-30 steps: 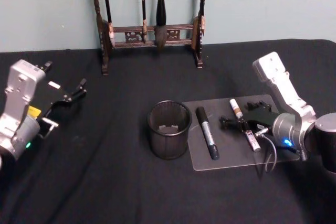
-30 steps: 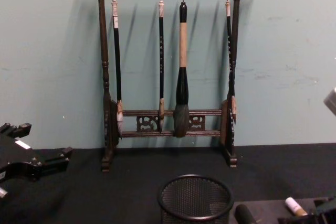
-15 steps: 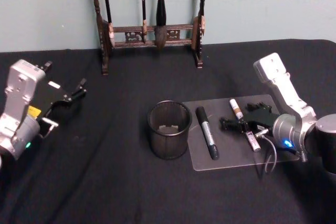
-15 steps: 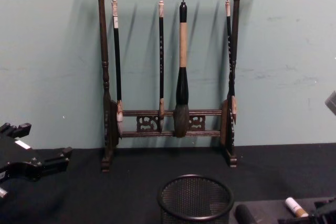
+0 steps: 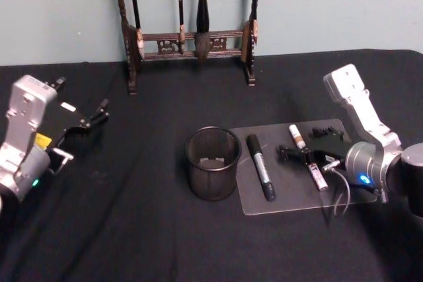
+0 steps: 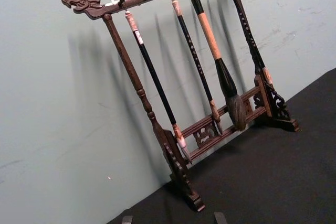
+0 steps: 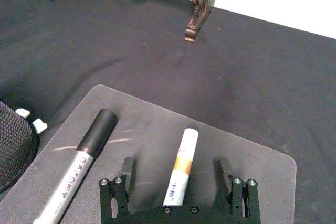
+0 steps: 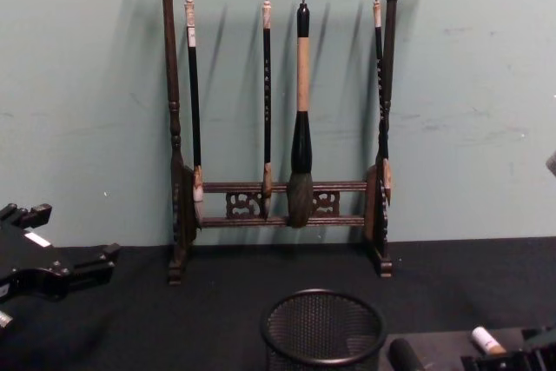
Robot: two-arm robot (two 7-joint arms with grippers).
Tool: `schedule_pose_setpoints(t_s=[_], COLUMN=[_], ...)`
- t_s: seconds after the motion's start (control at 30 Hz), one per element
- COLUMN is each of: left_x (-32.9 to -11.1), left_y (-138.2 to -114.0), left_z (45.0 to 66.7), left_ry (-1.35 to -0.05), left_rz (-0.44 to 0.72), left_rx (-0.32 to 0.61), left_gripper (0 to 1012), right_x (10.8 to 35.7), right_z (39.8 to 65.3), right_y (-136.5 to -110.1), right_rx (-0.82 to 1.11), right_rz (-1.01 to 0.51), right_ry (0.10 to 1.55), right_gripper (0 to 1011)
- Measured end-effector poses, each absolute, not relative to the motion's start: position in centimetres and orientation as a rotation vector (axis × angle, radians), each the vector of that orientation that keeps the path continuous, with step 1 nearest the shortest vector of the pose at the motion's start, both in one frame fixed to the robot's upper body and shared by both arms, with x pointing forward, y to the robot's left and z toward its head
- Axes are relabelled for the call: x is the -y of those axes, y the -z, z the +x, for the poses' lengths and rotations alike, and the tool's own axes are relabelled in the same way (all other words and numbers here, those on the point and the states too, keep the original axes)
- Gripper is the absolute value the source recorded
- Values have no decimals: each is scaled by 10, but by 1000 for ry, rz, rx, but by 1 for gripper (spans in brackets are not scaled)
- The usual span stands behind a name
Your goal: Pick up the water-based marker from the table and place it into the pen holder.
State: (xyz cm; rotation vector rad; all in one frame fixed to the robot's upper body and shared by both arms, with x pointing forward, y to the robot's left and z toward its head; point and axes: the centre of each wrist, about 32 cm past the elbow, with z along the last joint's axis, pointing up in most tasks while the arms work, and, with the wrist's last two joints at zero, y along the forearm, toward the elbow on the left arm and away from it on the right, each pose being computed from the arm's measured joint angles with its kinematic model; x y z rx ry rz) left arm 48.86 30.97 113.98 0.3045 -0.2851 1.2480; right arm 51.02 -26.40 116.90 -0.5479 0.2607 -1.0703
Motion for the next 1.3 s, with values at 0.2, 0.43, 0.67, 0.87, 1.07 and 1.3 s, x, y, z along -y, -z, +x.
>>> schedule_pose_setpoints(t_s=[0.2, 0.43, 0.67, 0.87, 1.07, 1.3], left_x=[-310, -310, -310, -310, -310, -310], left_y=[-1140, -1140, -1140, -1140, -1140, -1140], left_z=[489, 489, 489, 489, 489, 489], left_ry=[-1248, -1248, -1248, -1248, -1248, -1248], left_rz=[305, 305, 305, 304, 304, 305], left_rx=[285, 285, 285, 285, 285, 285], left_gripper=[1001, 1001, 1001, 1001, 1001, 1001], right_x=[266, 267, 268, 269, 269, 269], right_z=[510, 509, 509, 509, 509, 509], right_y=[-1170, -1169, -1168, -1167, -1166, -1166], right_rx=[-263, -272, -279, -285, -285, -285], right_rz=[-540, -537, -539, -543, -548, -548], right_ry=[1067, 1062, 1058, 1054, 1050, 1050], right_gripper=[1002, 1002, 1002, 1002, 1002, 1002])
